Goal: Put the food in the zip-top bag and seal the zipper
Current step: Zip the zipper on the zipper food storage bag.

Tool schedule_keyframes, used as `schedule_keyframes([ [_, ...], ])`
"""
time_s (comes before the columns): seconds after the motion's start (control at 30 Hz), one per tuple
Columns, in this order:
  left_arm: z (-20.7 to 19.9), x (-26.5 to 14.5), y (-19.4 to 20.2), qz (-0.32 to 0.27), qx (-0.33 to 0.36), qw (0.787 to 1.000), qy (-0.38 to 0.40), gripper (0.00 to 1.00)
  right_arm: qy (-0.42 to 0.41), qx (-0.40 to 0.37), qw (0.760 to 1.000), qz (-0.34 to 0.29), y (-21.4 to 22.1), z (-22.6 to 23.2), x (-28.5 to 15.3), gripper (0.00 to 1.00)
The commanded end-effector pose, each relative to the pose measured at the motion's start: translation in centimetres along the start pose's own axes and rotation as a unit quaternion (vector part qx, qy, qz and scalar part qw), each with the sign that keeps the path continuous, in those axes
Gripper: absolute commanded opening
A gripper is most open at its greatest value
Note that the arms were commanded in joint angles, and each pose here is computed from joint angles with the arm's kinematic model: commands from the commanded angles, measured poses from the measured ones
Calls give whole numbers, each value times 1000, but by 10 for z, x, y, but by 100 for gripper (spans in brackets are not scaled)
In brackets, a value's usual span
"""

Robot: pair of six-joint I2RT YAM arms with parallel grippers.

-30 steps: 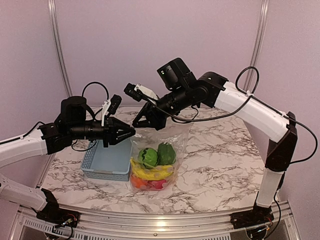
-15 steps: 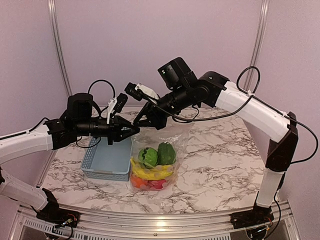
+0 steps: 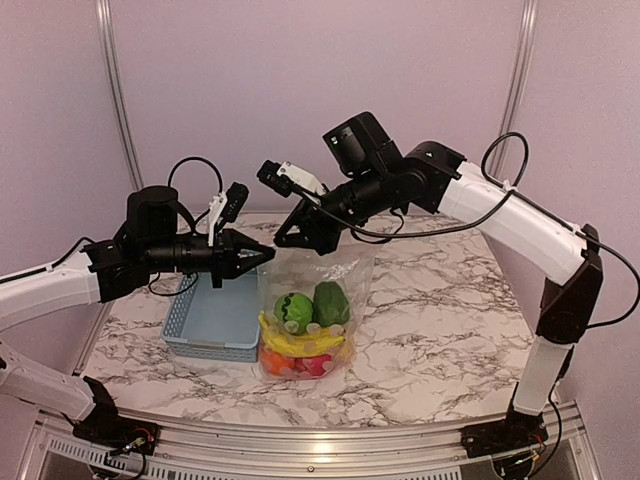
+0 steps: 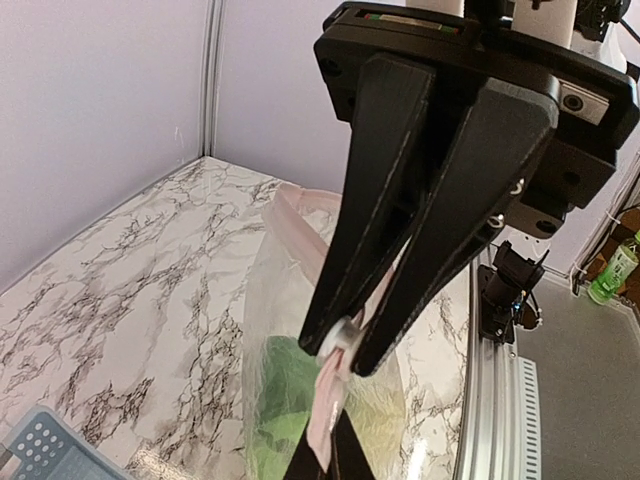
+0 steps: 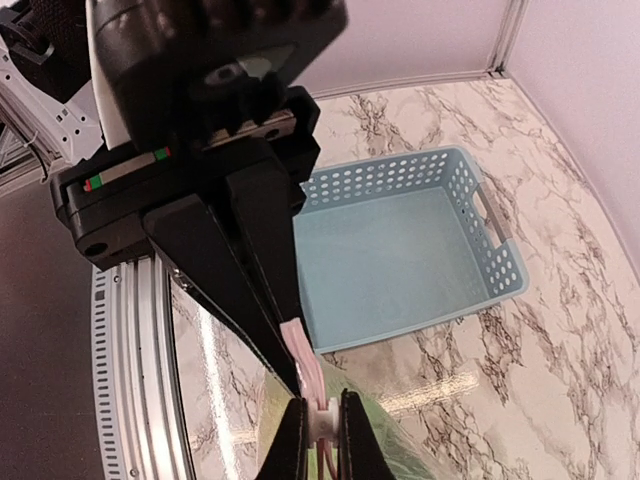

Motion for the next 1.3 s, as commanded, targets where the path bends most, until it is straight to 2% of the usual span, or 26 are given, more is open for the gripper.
schedule_keyframes([
  [0.0, 6, -9, -6, -24, 16, 999, -23, 0, 66, 30, 997, 33, 18, -23, -39, 2],
  [0.23, 15, -8, -7, -29, 16, 999, -32, 0, 107, 56, 991, 65, 44, -32, -64, 3],
  [0.7, 22, -8, 2, -25, 6, 999, -44, 0, 149, 80, 975, 142, 102, -14, -90, 4],
  [1.27, 30, -10, 6, -20, 6, 998, -61, 0, 211, 75, 958, 182, 143, -1, -124, 6],
])
Point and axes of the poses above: each gripper's point midway between its finger pads, its own x axis out along the fingers, its own z axis along the line the jaws close on, y = z × x, the point moved 6 cm from there along -x, back along the fingers, and after that the axes turned 10 degrees about -x, right-handed, at the moved point
